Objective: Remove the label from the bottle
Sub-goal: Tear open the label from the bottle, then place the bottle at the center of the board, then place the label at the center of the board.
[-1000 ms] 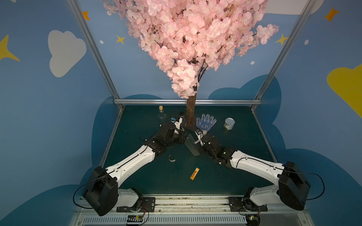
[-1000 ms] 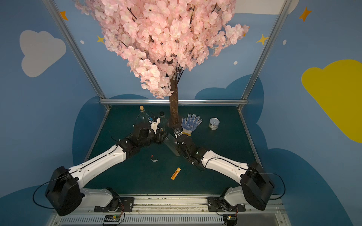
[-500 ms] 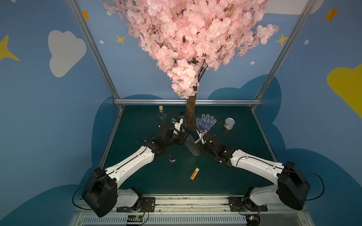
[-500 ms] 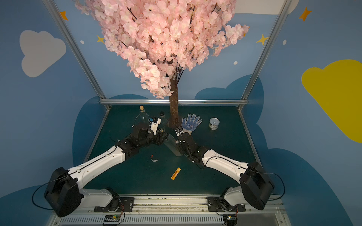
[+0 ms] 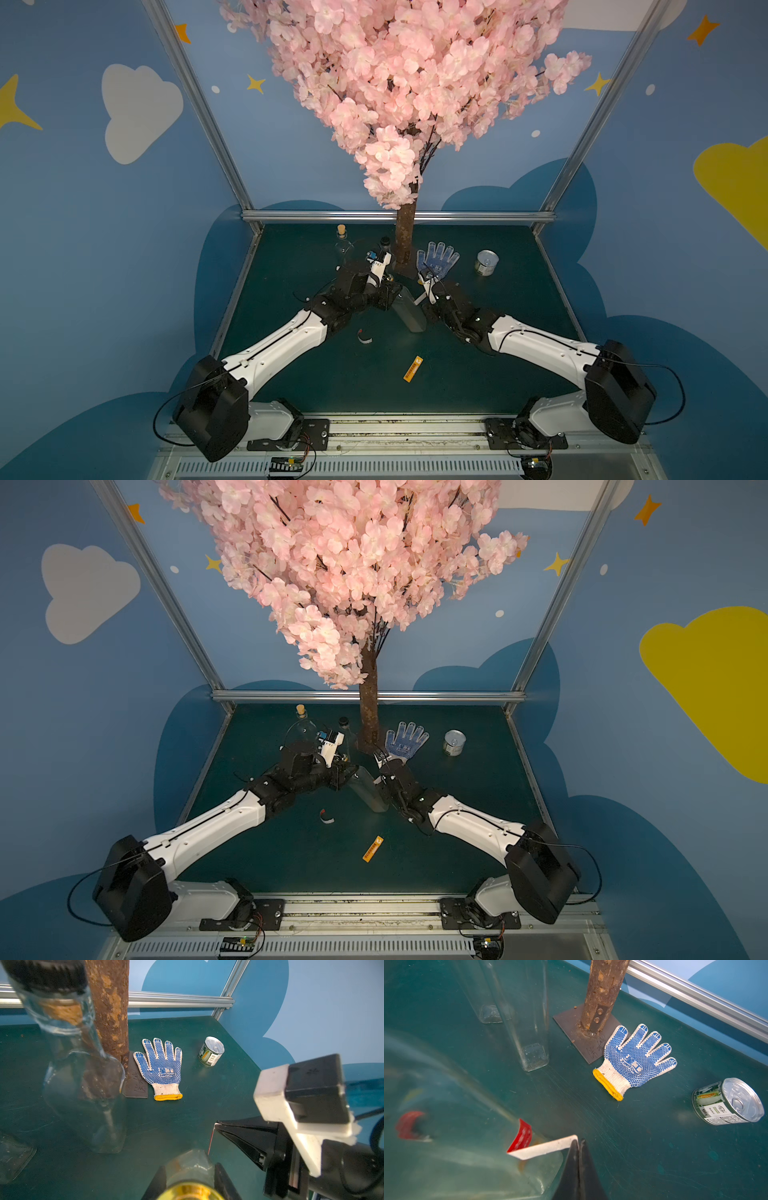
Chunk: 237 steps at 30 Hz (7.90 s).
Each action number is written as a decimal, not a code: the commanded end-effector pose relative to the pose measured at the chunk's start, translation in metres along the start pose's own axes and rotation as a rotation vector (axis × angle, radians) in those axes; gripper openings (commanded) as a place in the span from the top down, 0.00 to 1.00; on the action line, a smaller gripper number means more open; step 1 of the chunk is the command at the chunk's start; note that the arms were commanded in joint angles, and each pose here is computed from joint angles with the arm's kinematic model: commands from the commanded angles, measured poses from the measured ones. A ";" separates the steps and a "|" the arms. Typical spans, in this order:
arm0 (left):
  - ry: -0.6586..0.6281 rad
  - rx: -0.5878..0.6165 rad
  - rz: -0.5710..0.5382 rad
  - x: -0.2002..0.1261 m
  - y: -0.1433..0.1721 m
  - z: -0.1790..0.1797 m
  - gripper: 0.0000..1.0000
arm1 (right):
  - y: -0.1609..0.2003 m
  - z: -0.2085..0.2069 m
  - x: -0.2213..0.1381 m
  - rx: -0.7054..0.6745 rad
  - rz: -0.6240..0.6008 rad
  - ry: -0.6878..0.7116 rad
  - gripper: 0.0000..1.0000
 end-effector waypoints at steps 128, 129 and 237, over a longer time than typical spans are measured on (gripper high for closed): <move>-0.168 0.351 -0.037 0.092 -0.116 -0.010 0.98 | 0.061 -0.035 -0.019 0.238 0.278 -0.105 0.44; -0.174 0.357 -0.036 0.093 -0.116 -0.009 0.98 | 0.061 -0.036 -0.019 0.237 0.280 -0.104 0.44; 0.041 -0.191 0.127 0.020 0.067 -0.021 0.23 | 0.050 0.006 -0.030 0.217 0.317 -0.480 0.10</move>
Point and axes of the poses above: each gripper's point midway between its finger pads, its own x axis out along the fingers, its own z axis along the line the jaws close on, y = z × x, the point moved 7 cm from there along -x, back along the fingers, and after that the axes turned 11 degrees about x, right-handed, at the moved point
